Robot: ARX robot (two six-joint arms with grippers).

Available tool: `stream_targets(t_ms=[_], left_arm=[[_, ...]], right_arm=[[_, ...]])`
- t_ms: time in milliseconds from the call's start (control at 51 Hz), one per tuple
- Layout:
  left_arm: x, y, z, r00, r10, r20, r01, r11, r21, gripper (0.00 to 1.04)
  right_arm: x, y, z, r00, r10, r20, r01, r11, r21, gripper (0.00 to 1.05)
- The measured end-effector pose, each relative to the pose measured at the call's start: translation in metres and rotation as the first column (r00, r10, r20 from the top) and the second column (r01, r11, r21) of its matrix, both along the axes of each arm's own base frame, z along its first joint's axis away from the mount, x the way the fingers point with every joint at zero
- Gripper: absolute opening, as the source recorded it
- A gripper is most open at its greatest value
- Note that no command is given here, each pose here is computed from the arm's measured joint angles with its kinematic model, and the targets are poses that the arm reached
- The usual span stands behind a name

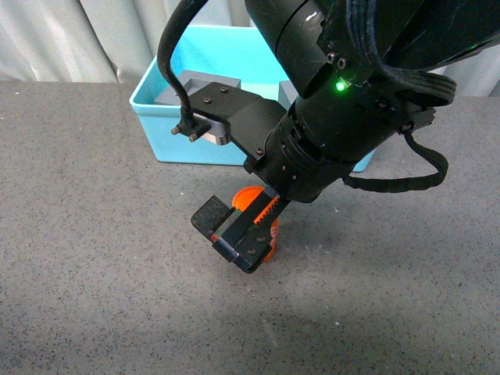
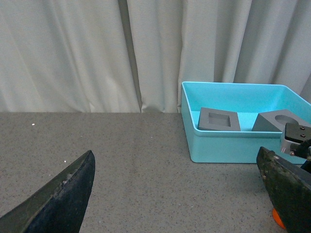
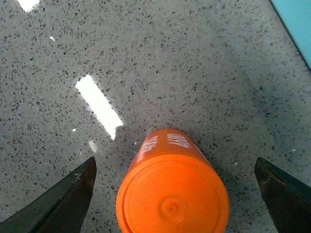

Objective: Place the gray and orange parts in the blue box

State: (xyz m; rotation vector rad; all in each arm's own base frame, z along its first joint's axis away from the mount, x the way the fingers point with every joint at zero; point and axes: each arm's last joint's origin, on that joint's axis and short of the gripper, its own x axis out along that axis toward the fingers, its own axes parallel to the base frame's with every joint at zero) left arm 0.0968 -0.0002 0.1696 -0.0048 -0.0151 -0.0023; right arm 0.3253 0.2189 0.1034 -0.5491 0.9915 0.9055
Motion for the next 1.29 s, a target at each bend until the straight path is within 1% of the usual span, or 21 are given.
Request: stream_targets(t_ms=[78, 215, 255, 274, 313, 392, 470, 568, 666, 744, 803, 882, 960, 1117, 1293], left_arm=[[0.0, 0.0, 0.0, 1.0, 0.0, 0.0, 0.0, 1.0, 0.0, 0.98], [0.0, 0.0, 0.0, 1.0, 0.0, 0.0, 0.0, 1.0, 0.0, 0.98], [0.0, 0.0, 0.0, 1.0, 0.0, 0.0, 0.0, 1.0, 0.0, 0.98], [0.0, 0.0, 0.0, 1.0, 0.0, 0.0, 0.0, 1.0, 0.0, 0.98], [0.0, 0.0, 0.0, 1.0, 0.0, 0.0, 0.0, 1.0, 0.0, 0.98], [0.0, 0.0, 0.0, 1.0, 0.0, 0.0, 0.0, 1.0, 0.0, 0.98], [0.0, 0.0, 0.0, 1.0, 0.0, 0.0, 0.0, 1.0, 0.0, 0.98], [0.0, 0.0, 0.0, 1.0, 0.0, 0.0, 0.0, 1.0, 0.0, 0.98], [0.0, 0.0, 0.0, 1.0, 0.0, 0.0, 0.0, 1.0, 0.0, 0.98], [0.0, 0.0, 0.0, 1.0, 0.0, 0.0, 0.0, 1.0, 0.0, 0.98], [0.0, 0.0, 0.0, 1.0, 0.0, 0.0, 0.0, 1.0, 0.0, 0.98], [0.0, 0.0, 0.0, 1.0, 0.0, 0.0, 0.0, 1.0, 0.0, 0.98], [0.0, 0.0, 0.0, 1.0, 0.0, 0.0, 0.0, 1.0, 0.0, 0.98], [0.0, 0.0, 0.0, 1.0, 0.0, 0.0, 0.0, 1.0, 0.0, 0.98], [0.0, 0.0, 0.0, 1.0, 0.0, 0.0, 0.0, 1.0, 0.0, 0.98]], right_arm=[[0.001, 0.002, -0.003, 1.0, -0.007, -0.005, 0.007, 1.0, -0.012, 0.86], [0.001, 0.004, -0.004, 0.999, -0.03, -0.033, 0.03, 1.0, 0.004, 0.61], [0.001, 0.004, -0.004, 0.999, -0.034, -0.03, 0.034, 0.999, 0.0, 0.52], [0.002, 0.004, -0.004, 0.999, -0.035, -0.028, 0.035, 0.999, -0.001, 0.49], [0.002, 0.003, -0.003, 0.999, -0.04, -0.019, 0.04, 0.999, 0.0, 0.46], [0.003, 0.0, 0.0, 0.998, -0.056, -0.023, 0.057, 0.998, 0.041, 0.45], [0.005, -0.009, 0.016, 0.994, -0.106, -0.007, 0.106, 0.989, 0.103, 0.45], [0.011, -0.025, 0.055, 0.984, -0.171, 0.05, 0.158, 0.967, 0.198, 0.45], [0.019, -0.037, 0.091, 0.967, -0.223, 0.119, 0.185, 0.946, 0.268, 0.45], [0.036, -0.048, 0.129, 0.937, -0.277, 0.212, 0.199, 0.924, 0.327, 0.45], [0.049, -0.054, 0.144, 0.921, -0.303, 0.247, 0.211, 0.917, 0.34, 0.45], [0.065, -0.057, 0.148, 0.904, -0.33, 0.272, 0.235, 0.915, 0.329, 0.45], [0.081, -0.056, 0.144, 0.905, -0.337, 0.259, 0.247, 0.913, 0.325, 0.45], [0.108, -0.048, 0.116, 0.917, -0.332, 0.222, 0.262, 0.919, 0.295, 0.45], [0.117, -0.036, 0.081, 0.942, -0.305, 0.144, 0.261, 0.929, 0.261, 0.45]])
